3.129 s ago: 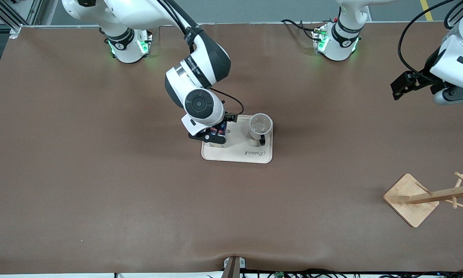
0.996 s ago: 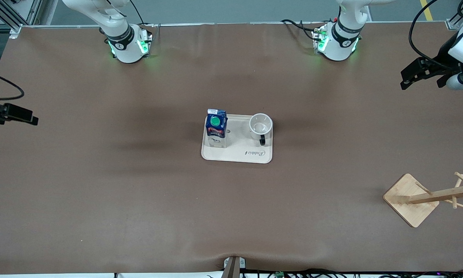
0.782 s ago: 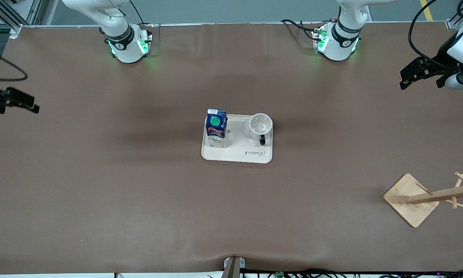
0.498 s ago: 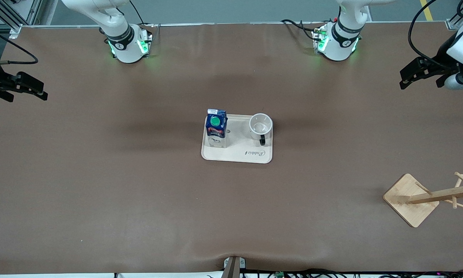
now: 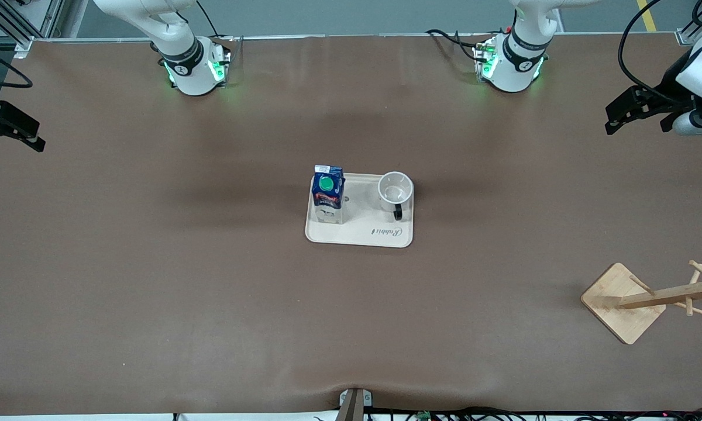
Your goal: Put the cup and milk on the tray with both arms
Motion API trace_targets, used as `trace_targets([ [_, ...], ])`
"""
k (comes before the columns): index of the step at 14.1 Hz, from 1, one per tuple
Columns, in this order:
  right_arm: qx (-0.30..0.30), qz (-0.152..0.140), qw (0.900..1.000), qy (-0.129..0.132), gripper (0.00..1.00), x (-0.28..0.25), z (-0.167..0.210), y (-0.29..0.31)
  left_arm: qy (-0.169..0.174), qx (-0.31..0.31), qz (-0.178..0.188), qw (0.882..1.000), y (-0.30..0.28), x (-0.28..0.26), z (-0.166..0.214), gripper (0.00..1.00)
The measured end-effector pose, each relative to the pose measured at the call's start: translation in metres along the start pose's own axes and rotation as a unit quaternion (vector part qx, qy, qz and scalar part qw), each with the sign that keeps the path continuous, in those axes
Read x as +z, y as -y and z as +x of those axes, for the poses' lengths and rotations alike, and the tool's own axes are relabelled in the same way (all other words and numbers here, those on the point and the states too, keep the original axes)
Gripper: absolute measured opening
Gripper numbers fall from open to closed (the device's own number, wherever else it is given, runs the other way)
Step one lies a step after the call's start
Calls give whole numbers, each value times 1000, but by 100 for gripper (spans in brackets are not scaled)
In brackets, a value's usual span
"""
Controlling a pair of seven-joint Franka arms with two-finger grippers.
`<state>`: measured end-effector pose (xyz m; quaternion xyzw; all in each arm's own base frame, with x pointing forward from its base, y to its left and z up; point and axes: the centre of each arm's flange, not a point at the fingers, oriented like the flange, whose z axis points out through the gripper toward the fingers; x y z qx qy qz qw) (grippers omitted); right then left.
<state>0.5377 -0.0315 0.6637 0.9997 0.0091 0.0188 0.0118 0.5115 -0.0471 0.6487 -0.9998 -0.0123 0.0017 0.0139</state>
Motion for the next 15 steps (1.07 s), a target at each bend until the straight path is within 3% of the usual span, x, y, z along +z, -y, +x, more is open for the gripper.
trace_targets([
  [15,-30,-2,1000,4,100,3,1,-5,0,4,0,1000,-4,-2,-1,100],
])
